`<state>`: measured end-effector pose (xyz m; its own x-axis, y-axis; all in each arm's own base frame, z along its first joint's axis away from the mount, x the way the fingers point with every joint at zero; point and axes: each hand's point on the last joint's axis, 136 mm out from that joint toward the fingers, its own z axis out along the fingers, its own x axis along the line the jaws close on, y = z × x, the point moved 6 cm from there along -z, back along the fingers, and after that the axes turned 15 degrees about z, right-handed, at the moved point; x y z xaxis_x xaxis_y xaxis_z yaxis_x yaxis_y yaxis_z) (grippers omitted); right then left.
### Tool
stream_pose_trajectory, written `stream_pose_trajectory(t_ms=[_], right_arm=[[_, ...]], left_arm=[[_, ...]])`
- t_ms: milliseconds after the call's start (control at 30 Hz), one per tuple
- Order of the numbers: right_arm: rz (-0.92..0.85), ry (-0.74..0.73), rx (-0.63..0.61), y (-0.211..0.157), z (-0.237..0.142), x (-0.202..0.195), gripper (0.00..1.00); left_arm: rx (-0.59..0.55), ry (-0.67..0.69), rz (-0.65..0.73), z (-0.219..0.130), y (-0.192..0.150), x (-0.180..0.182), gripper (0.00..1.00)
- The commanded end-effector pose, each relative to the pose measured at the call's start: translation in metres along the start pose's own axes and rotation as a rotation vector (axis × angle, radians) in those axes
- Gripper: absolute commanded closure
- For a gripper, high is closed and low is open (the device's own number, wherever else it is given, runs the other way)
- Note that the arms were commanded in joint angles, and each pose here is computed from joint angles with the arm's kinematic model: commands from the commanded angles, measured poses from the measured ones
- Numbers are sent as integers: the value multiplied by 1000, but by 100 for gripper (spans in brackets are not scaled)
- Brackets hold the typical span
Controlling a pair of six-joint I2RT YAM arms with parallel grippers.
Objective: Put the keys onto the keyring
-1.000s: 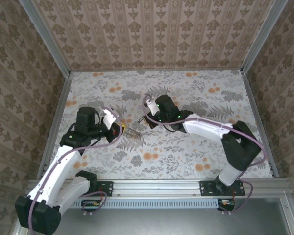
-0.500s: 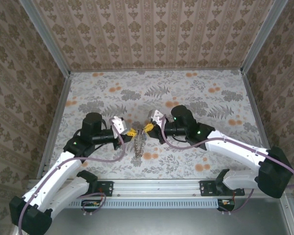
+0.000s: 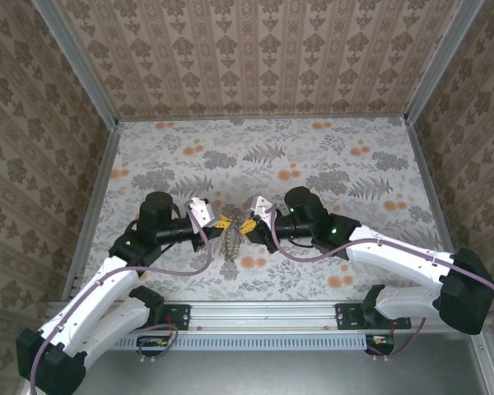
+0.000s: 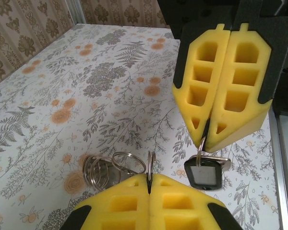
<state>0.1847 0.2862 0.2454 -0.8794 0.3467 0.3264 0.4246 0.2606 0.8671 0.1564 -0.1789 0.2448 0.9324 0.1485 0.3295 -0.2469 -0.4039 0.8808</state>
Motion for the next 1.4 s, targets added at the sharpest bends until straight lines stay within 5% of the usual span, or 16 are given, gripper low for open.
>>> stream_pose_trajectory(t_ms=[0,1367], right_arm=[[9,-8,-37,7,4,-1,100],[186,-180,-130,24,16,-27,100]], left_arm=[[-14,4,39,0,6,1,100],[-12,-55,31,7,7,-6,100]])
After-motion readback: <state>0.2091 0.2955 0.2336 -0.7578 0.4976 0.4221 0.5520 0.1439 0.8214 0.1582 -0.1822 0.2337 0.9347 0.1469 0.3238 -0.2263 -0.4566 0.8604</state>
